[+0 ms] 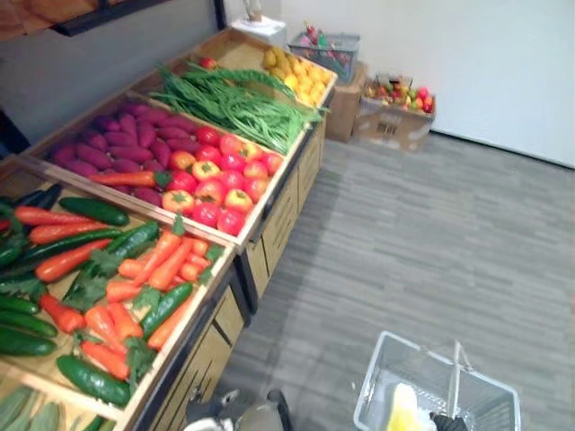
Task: Pick vegetable in the basket
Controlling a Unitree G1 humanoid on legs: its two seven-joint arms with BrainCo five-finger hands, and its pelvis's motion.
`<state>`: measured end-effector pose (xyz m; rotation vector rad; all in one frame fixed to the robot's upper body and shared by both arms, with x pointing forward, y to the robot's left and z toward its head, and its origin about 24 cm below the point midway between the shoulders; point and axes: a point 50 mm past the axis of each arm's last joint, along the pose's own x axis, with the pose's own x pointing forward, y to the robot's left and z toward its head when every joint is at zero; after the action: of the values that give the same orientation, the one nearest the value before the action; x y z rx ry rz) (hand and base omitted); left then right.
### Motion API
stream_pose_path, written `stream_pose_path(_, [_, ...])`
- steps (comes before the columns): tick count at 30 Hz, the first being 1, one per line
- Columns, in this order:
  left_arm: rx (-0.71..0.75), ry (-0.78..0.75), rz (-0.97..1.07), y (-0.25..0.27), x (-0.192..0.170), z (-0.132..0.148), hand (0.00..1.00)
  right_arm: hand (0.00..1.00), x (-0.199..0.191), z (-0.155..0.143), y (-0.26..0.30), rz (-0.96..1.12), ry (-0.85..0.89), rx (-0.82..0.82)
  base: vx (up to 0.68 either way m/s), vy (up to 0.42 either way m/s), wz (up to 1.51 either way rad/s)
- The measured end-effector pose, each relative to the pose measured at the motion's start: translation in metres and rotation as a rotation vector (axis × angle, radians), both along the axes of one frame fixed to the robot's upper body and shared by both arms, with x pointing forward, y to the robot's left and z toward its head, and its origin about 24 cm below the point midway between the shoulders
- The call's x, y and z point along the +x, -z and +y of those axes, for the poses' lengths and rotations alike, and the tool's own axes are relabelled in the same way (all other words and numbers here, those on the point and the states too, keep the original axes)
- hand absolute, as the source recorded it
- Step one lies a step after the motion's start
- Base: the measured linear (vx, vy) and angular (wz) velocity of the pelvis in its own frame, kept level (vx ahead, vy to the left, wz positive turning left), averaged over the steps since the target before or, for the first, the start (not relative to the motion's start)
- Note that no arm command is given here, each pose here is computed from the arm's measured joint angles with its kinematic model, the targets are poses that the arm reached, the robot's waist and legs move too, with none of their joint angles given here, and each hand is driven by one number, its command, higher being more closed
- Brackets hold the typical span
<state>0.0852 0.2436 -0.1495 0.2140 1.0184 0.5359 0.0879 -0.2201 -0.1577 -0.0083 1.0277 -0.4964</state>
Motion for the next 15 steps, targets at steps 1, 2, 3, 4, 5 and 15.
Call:
stream_pose_path(1, [-0.003, 0.002, 0.03, 0.002, -0.009, -0.001, 0.0, 1.0, -0.001, -0.002, 0.0, -0.002, 0.002, -0.007, 0.28, 0.107, 0.61])
stream_pose_path(2, [-0.005, 0.003, 0.046, 0.004, -0.015, -0.002, 0.0, 1.0, -0.002, -0.004, -0.001, -0.001, 0.002, -0.012, 0.37, 0.126, 0.78])
stream_pose_path(3, [-0.008, 0.009, 0.065, 0.005, -0.021, -0.003, 0.0, 1.0, -0.005, -0.009, -0.001, 0.006, 0.001, -0.023, 0.43, 0.099, 0.96])
stream_pose_path(4, [-0.008, 0.011, 0.063, 0.005, -0.02, -0.003, 0.0, 1.0, -0.008, -0.012, -0.001, 0.008, 0.007, -0.031, 0.42, 0.07, 1.18])
stream_pose_path(5, [-0.009, 0.007, 0.058, 0.004, -0.019, -0.003, 0.0, 1.0, -0.009, -0.014, -0.002, 0.006, 0.03, -0.033, 0.34, 0.009, 1.09])
stream_pose_path(15, [-0.056, -0.153, 0.008, 0.005, -0.019, -0.007, 0.0, 1.0, -0.029, -0.01, 0.004, 0.034, 0.203, 0.032, 0.31, -0.299, 1.32])
